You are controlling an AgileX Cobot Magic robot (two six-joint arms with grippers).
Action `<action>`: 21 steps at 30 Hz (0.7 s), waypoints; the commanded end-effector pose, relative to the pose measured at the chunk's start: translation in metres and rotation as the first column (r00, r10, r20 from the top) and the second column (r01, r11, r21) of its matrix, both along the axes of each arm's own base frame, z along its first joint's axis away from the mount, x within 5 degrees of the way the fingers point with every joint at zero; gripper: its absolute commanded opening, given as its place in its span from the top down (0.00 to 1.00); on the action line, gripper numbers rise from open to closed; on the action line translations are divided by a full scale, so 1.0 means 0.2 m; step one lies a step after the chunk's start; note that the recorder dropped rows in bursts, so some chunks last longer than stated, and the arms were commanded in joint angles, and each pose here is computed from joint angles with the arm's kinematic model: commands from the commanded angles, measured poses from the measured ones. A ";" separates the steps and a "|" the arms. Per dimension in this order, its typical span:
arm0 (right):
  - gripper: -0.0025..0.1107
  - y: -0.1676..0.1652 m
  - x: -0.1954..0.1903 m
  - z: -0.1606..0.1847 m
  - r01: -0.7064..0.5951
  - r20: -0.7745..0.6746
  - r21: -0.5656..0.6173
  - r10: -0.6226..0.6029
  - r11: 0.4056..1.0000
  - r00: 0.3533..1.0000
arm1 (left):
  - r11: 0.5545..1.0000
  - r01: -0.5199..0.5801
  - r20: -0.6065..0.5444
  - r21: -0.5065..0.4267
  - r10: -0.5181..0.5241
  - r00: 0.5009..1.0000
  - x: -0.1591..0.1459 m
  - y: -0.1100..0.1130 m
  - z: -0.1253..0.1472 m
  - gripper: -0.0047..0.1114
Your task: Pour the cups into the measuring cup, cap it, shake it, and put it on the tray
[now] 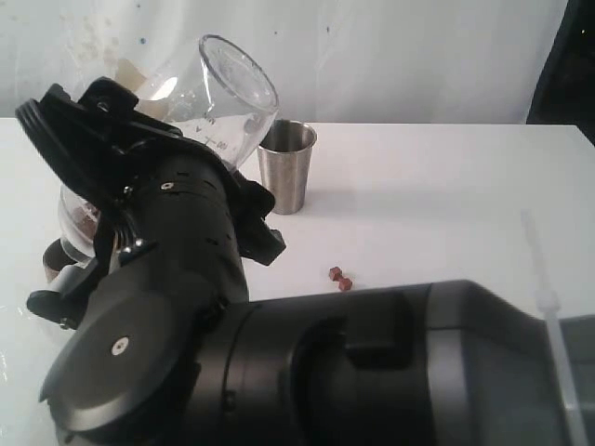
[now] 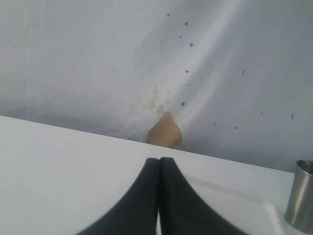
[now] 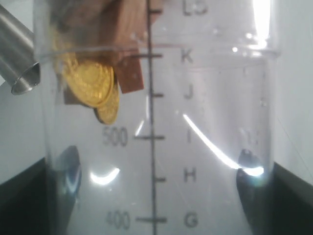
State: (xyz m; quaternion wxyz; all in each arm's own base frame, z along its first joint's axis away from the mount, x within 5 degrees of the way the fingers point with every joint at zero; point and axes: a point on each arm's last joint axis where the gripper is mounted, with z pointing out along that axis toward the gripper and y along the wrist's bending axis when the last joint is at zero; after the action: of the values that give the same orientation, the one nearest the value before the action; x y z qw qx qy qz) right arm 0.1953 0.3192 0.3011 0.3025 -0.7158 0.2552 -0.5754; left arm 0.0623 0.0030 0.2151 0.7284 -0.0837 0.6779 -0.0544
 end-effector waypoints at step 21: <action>0.98 -0.04 0.00 0.05 0.097 -0.025 0.300 -0.093 0.949 0.995 | 1.000 0.002 0.010 0.005 -0.002 1.000 0.00 0.00 0.00 0.96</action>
State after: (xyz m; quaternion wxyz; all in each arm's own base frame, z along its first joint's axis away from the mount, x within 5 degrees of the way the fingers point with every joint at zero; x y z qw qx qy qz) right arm 0.1953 0.3184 0.3003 0.3468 -0.6924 0.3205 -0.5456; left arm 0.0623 0.0030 0.2151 0.7284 -0.0837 0.6779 -0.0544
